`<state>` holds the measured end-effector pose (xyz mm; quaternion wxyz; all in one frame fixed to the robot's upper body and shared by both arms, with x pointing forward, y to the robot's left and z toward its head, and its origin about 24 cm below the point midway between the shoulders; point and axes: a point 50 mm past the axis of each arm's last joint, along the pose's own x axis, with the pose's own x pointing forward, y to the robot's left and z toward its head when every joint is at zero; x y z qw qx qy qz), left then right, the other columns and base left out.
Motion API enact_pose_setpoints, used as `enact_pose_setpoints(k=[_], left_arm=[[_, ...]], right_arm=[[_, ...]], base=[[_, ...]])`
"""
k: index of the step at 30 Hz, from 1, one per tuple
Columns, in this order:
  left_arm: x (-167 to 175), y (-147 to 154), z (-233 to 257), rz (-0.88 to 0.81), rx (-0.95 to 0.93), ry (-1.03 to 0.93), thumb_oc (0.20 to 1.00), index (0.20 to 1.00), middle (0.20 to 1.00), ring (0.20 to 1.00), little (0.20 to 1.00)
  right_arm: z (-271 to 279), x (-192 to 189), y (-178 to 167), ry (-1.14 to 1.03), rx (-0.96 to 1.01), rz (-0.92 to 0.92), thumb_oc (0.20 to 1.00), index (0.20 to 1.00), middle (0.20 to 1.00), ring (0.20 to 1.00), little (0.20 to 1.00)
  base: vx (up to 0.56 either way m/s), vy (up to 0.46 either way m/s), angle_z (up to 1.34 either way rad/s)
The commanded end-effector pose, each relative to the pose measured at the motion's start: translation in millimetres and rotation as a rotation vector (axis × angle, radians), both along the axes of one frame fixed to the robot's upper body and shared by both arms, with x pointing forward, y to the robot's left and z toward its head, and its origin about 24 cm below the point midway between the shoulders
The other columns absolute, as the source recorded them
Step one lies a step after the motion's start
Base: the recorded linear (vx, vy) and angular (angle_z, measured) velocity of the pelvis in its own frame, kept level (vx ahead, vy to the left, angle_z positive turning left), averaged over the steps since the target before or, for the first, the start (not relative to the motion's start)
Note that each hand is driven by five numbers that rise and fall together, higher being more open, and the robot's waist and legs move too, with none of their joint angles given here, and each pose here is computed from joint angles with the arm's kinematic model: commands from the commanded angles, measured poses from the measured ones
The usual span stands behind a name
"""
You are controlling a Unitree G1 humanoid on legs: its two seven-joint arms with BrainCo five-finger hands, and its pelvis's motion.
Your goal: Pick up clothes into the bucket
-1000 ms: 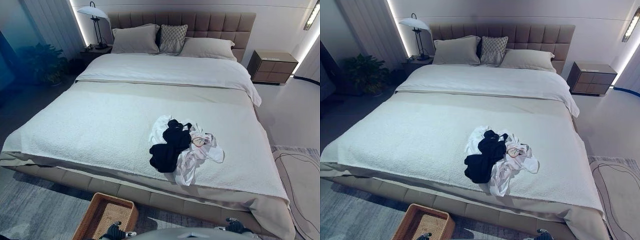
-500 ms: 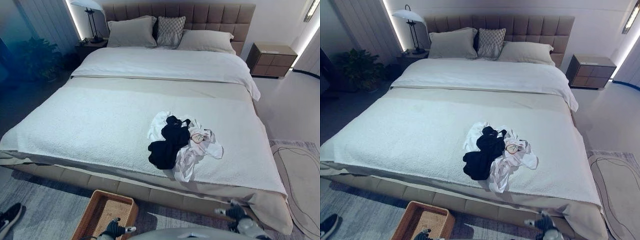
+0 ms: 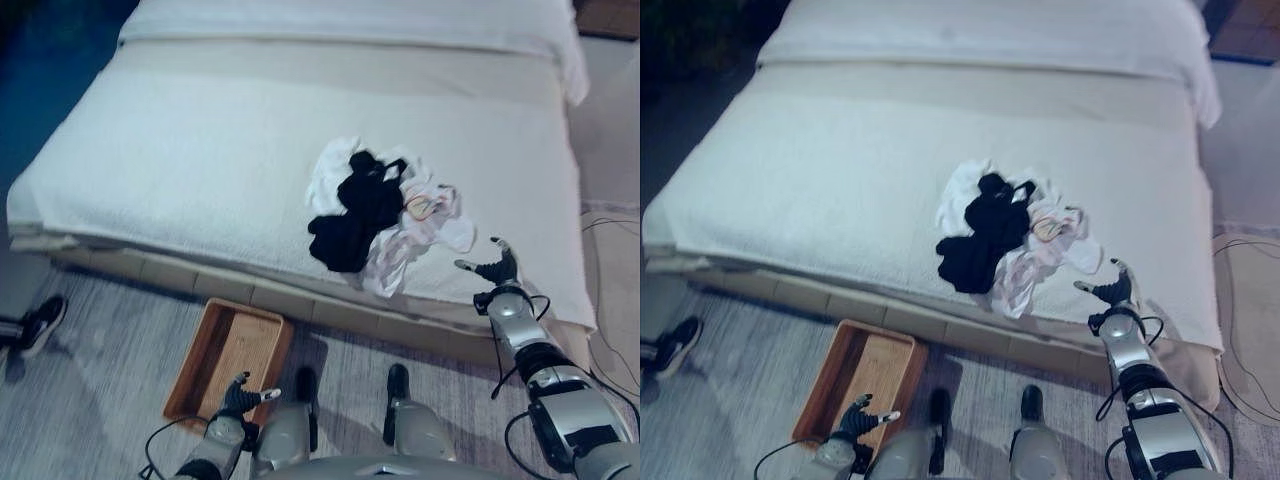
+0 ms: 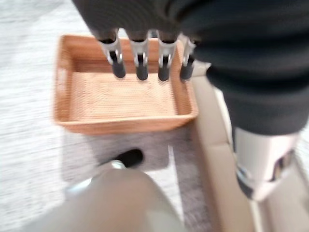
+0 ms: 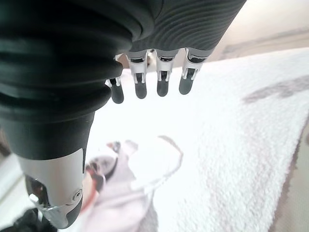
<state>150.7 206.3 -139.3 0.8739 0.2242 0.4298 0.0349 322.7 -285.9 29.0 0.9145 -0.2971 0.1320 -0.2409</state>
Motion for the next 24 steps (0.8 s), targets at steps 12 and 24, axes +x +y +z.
enact_pose_setpoints(k=[12,24], left_arm=[[27.1,-13.7,13.5,0.064,-0.027,-0.138,1.000,1.000,1.000,1.000,1.000],[63.5,-36.6,36.0,0.013,-0.095,-0.283,1.000,1.000,1.000,1.000,1.000]], right_arm=[[132.5,56.2,-2.4,-0.401,-0.147,-0.083,1.000,1.000,1.000,1.000,1.000],[172.0,68.0,-8.8,-0.376,-0.254,-0.088,1.000,1.000,1.000,1.000,1.000]], base=[[-0.05,-0.020,0.09],[-0.03,-0.042,0.19]])
